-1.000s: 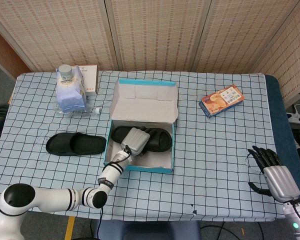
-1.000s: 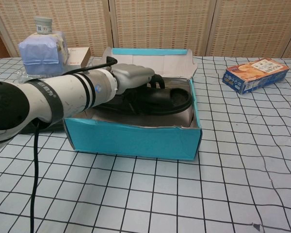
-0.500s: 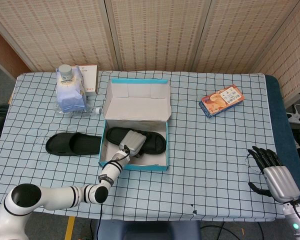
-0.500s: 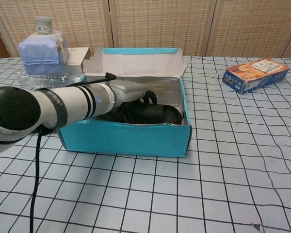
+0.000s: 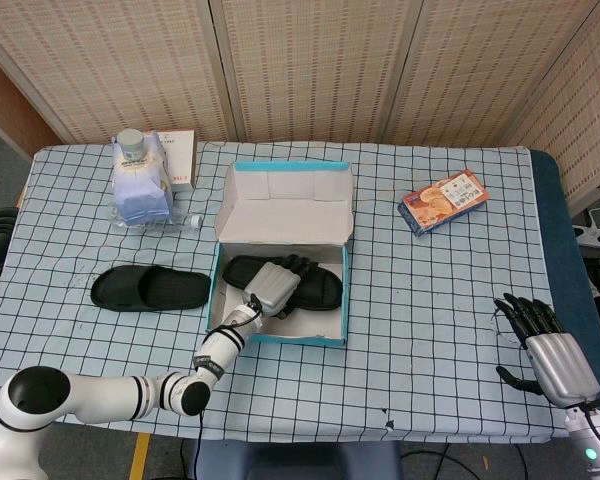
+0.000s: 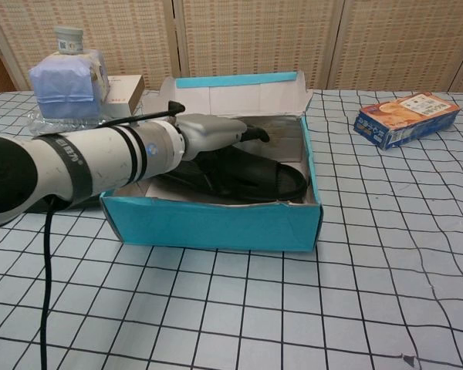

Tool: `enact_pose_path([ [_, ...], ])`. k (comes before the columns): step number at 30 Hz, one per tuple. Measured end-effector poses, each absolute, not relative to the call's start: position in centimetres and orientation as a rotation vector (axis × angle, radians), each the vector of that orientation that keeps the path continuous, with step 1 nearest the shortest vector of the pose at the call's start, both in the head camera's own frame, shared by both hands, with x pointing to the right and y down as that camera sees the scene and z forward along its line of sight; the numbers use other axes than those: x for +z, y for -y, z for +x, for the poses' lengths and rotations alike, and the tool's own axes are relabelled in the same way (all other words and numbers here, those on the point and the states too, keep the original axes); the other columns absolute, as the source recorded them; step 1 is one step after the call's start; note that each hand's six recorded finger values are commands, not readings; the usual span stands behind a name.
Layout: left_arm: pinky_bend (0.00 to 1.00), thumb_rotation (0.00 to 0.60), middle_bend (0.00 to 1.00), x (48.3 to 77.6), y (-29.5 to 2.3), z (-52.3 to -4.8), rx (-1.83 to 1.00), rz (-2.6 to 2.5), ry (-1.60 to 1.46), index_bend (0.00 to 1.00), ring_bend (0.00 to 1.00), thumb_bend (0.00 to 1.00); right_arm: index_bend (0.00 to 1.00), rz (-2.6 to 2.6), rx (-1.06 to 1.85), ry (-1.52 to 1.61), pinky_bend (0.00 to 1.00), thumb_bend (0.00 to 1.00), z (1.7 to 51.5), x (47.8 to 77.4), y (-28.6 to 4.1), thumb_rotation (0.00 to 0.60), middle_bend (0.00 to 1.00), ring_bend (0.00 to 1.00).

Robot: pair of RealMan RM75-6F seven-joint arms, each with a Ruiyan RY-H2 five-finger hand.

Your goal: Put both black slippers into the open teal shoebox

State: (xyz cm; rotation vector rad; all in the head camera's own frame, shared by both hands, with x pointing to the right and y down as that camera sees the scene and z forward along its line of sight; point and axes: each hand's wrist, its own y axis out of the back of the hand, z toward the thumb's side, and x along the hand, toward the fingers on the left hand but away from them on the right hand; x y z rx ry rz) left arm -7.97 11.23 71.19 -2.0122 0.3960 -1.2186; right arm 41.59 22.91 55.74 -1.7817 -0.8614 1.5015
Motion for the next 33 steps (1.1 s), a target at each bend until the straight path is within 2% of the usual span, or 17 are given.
enact_pose_path([
  [12, 0.16, 0.6, 0.0, 69.6, -10.8, -8.8, -1.212, -2.02, -0.413, 0.0, 0.0, 0.42, 0.0, -1.78, 1.498, 0.865, 0.0, 0.14, 41.6, 55.6, -22.9, 0.591, 0.0, 0.0],
  [20, 0.16, 0.6, 0.0, 64.8, -10.0, -10.2, -1.104, -1.98, -0.508, 0.0, 0.0, 0.42, 0.0, -1.772, 1.461, 0.878, 0.0, 0.14, 41.4, 55.0, -22.9, 0.591, 0.0, 0.0],
  [26, 0.13, 0.6, 0.0, 61.7, -9.5, -16.2, -1.177, -1.887, -0.577, 0.0, 0.0, 0.41, 0.0, -1.756, 1.383, 0.925, 0.0, 0.14, 40.9, 53.5, -22.8, 0.572, 0.0, 0.0],
  [33, 0.12, 0.6, 0.0, 63.0, -11.3, -24.5, -1.398, -1.831, -0.612, 0.0, 0.0, 0.39, 0.0, -1.764, 1.294, 0.959, 0.0, 0.14, 39.8, 51.6, -23.1, 0.571, 0.0, 0.0],
])
